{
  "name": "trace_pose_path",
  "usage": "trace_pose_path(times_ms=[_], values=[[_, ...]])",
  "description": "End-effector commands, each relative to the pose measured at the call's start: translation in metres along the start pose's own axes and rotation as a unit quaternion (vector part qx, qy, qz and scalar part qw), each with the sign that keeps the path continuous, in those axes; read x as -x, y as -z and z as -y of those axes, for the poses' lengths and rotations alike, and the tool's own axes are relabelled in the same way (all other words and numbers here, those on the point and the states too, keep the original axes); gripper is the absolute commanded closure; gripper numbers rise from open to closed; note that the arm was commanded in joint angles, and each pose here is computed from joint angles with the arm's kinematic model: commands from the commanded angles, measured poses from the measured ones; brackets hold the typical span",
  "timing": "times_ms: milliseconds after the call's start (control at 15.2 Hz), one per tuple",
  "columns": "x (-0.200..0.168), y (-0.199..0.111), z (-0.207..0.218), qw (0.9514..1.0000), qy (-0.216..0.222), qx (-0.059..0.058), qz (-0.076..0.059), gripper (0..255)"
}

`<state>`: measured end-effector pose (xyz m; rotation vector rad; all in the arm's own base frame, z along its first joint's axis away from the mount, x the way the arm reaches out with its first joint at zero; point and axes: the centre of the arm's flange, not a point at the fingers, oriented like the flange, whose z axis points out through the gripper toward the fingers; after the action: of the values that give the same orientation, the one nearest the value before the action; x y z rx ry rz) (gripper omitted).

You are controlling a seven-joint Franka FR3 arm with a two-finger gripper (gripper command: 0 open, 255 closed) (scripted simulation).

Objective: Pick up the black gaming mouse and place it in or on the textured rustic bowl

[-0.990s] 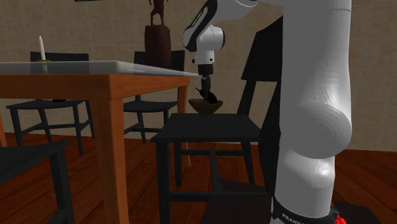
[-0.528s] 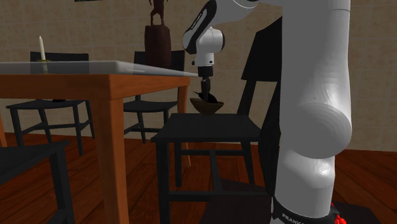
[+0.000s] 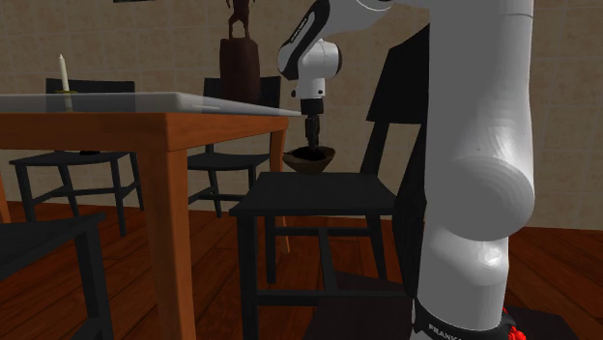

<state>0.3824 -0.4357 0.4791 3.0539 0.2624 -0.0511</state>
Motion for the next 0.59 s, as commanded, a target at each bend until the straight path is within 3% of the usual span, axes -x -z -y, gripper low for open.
trace_pose_path(times_ms=[0,132,528], values=[[-0.001,0.020,0.000,1.0000,0.000,0.000,0.000,0],[-0.001,0.044,0.000,1.0000,0.000,0.000,0.000,0],[-0.001,0.044,0.000,1.0000,0.000,0.000,0.000,0]])
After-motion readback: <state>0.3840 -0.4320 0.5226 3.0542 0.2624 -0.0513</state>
